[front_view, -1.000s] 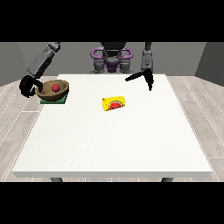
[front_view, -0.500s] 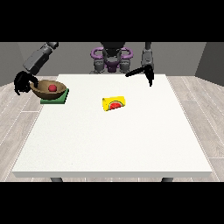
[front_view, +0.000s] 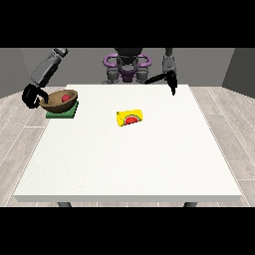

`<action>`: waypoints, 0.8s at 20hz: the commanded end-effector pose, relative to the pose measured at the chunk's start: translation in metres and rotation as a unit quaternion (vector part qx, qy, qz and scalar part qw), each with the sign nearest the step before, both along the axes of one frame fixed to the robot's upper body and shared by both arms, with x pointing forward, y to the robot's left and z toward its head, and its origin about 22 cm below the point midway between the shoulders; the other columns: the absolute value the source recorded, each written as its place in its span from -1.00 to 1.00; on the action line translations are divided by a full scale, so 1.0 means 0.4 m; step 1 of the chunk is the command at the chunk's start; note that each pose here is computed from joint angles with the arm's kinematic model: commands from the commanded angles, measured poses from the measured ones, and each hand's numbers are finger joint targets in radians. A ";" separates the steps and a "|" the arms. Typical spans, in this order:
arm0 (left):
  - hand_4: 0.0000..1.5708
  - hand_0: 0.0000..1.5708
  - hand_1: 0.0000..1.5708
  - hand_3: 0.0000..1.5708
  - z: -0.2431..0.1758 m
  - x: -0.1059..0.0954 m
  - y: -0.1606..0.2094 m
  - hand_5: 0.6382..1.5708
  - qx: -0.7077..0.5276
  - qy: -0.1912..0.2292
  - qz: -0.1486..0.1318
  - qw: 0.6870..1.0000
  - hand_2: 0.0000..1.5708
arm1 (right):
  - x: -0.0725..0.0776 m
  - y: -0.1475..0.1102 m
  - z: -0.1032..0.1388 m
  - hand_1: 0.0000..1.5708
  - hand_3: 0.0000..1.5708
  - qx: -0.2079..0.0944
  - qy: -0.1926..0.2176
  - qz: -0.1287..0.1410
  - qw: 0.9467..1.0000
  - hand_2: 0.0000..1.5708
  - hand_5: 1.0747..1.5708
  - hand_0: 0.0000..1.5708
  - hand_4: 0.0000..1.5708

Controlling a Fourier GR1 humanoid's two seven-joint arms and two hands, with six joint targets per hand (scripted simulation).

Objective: Pick the cup and pour the ball into the bowl, then pick the bowl and place it on the pad

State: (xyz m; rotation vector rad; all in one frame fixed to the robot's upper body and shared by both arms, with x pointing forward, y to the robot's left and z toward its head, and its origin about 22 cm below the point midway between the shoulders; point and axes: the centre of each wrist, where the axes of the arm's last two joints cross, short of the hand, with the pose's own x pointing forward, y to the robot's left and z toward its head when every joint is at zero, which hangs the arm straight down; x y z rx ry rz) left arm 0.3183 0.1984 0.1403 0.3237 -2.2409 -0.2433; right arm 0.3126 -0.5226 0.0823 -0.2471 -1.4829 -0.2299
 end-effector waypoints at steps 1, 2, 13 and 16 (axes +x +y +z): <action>-1.00 -1.00 -1.00 -1.00 0.060 0.031 0.026 0.99 0.001 -0.013 0.007 1.000 -1.00 | -0.008 -0.047 0.096 1.00 0.46 -0.051 0.003 -0.060 0.997 0.89 0.93 1.00 -1.00; -1.00 -1.00 -1.00 -1.00 -0.013 -0.026 -0.001 0.99 0.008 -0.004 -0.002 1.000 -1.00 | -0.046 -0.069 0.061 0.40 0.11 -0.047 0.037 -0.062 0.996 0.33 0.87 0.40 -1.00; -1.00 -1.00 -1.00 -1.00 0.018 -0.061 0.025 0.99 -0.011 -0.007 0.005 1.000 -1.00 | -0.036 -0.092 0.156 -1.00 -0.65 -0.059 0.007 -0.070 0.996 -0.58 0.68 -1.00 -1.00; -1.00 -1.00 -1.00 -1.00 -0.014 -0.049 0.013 1.00 -0.011 0.024 0.004 1.000 -1.00 | -0.044 -0.106 0.192 -1.00 -0.73 -0.066 0.026 -0.054 0.996 -0.67 0.73 -1.00 -1.00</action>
